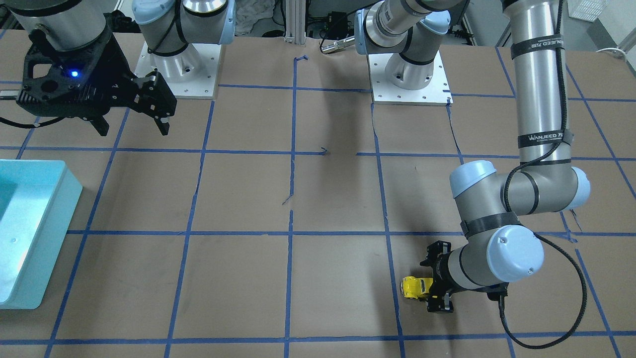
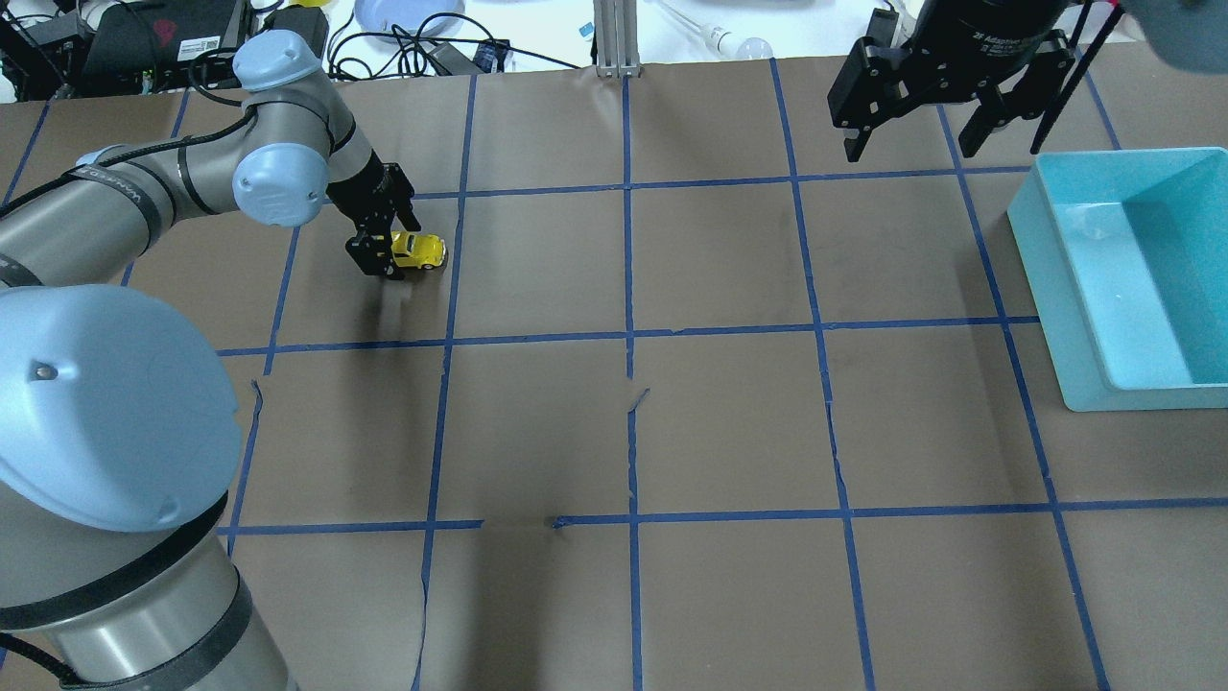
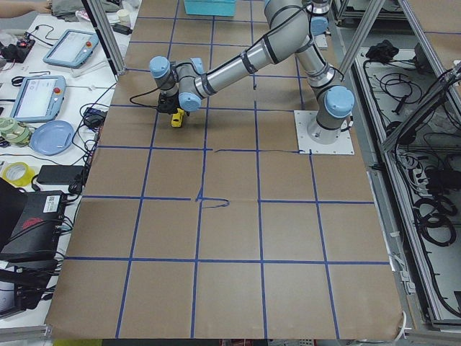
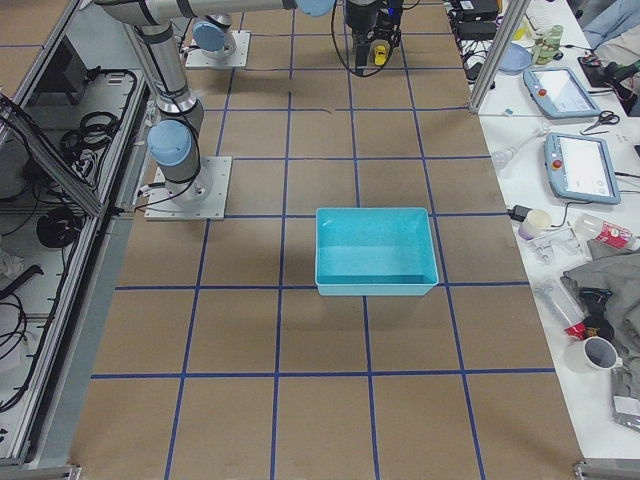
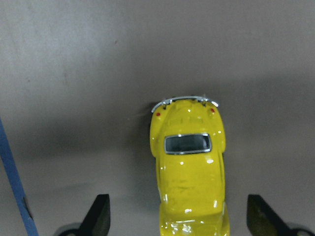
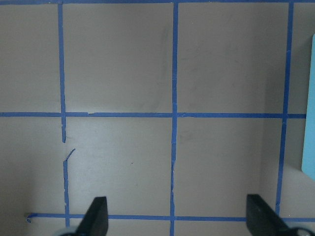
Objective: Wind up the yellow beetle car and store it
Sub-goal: 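Close the left gripper on the yellow car, then drag the held car with the left gripper toward the table center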
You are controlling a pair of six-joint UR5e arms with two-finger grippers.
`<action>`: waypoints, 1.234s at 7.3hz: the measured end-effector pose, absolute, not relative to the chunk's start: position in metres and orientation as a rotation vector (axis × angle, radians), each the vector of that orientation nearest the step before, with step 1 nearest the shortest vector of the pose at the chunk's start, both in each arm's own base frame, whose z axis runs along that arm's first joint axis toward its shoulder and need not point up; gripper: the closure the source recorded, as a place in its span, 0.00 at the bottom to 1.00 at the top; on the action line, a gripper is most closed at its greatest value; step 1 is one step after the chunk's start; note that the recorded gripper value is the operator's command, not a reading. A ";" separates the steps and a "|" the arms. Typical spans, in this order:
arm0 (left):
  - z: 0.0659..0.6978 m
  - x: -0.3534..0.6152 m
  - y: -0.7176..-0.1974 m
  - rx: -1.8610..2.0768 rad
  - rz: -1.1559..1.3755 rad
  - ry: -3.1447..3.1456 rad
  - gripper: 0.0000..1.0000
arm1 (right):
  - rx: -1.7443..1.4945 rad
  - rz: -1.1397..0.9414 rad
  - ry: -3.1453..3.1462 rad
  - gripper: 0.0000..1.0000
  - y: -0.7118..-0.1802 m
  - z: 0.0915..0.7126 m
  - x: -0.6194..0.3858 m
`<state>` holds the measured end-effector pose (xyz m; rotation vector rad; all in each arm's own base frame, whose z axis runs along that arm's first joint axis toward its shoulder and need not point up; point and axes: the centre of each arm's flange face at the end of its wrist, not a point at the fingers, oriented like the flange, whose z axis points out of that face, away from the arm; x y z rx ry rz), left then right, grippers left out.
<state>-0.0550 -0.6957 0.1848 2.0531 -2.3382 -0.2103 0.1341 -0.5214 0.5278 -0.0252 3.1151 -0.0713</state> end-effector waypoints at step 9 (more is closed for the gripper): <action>0.218 -0.086 -0.699 2.068 -0.275 -2.091 1.00 | -0.030 -0.071 3.115 0.00 -0.519 0.529 0.136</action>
